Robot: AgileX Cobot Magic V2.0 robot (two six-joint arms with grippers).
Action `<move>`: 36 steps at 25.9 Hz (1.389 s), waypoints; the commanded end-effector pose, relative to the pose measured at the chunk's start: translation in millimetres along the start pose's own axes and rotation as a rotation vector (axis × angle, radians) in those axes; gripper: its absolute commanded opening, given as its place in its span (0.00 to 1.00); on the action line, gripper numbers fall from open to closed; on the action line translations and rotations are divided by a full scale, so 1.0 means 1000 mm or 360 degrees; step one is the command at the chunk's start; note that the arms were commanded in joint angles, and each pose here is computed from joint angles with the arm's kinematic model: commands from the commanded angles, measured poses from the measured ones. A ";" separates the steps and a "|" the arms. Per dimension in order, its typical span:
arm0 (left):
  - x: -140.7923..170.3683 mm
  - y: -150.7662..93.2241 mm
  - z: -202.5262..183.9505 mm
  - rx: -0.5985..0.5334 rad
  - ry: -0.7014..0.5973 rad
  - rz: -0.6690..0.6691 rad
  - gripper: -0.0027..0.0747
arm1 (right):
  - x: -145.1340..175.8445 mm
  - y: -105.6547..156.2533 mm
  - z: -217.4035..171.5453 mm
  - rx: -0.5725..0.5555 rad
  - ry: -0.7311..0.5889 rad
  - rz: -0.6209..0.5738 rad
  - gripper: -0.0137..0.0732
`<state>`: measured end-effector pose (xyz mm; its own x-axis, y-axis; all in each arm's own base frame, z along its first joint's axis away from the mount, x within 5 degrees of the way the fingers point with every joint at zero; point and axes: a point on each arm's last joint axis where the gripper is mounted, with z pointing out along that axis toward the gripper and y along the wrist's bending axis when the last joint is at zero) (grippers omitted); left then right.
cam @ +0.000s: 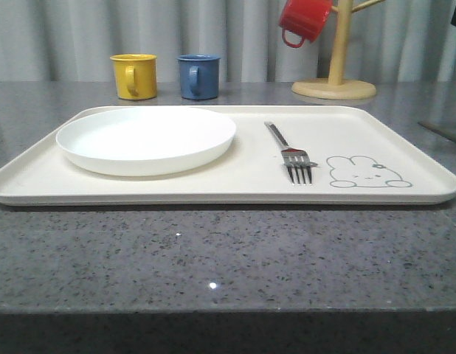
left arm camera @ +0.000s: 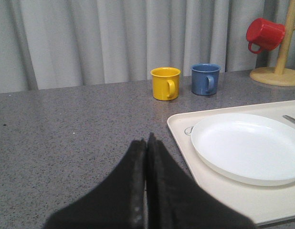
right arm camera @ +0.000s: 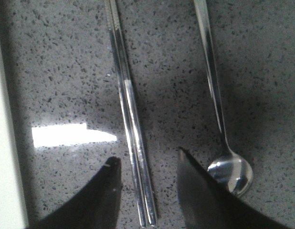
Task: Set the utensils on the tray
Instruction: 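Grasp the silver chopsticks with the right gripper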
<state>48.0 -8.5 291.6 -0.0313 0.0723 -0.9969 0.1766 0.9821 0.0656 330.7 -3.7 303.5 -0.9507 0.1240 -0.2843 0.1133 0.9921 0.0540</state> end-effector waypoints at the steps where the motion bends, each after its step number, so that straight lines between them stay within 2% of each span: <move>1: -0.015 0.001 -0.001 -0.0008 -0.0153 -0.0011 0.01 | -0.005 0.002 -0.013 -0.0053 -0.0116 -0.0036 0.53; 8: -0.015 0.001 -0.001 -0.0008 -0.0155 -0.0011 0.01 | -0.010 0.005 0.014 -0.0097 0.0001 -0.0047 0.53; 20: -0.015 0.001 -0.001 -0.0008 -0.0155 -0.0011 0.01 | -0.013 0.005 0.035 -0.0089 0.0083 -0.0042 0.52; 23: -0.015 0.001 -0.001 -0.0008 -0.0155 -0.0011 0.01 | -0.013 0.005 0.035 -0.0089 0.0085 -0.0042 0.46; 27: -0.015 0.001 -0.001 -0.0008 -0.0155 -0.0011 0.01 | -0.012 0.005 0.035 -0.0089 0.0096 -0.0042 0.25; 29: -0.015 0.001 -0.001 -0.0008 -0.0155 -0.0011 0.01 | -0.012 0.005 0.035 -0.0088 0.0104 -0.0041 0.18; 36: -0.015 0.001 -0.001 -0.0008 -0.0155 -0.0011 0.01 | -0.012 0.005 0.017 -0.0093 0.0058 -0.0005 0.17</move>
<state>48.0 -8.5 291.6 -0.0313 0.0723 -0.9969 0.1766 0.9821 0.0656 353.5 -0.2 256.8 -0.9817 0.1013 -0.1610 0.0878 0.9922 0.0889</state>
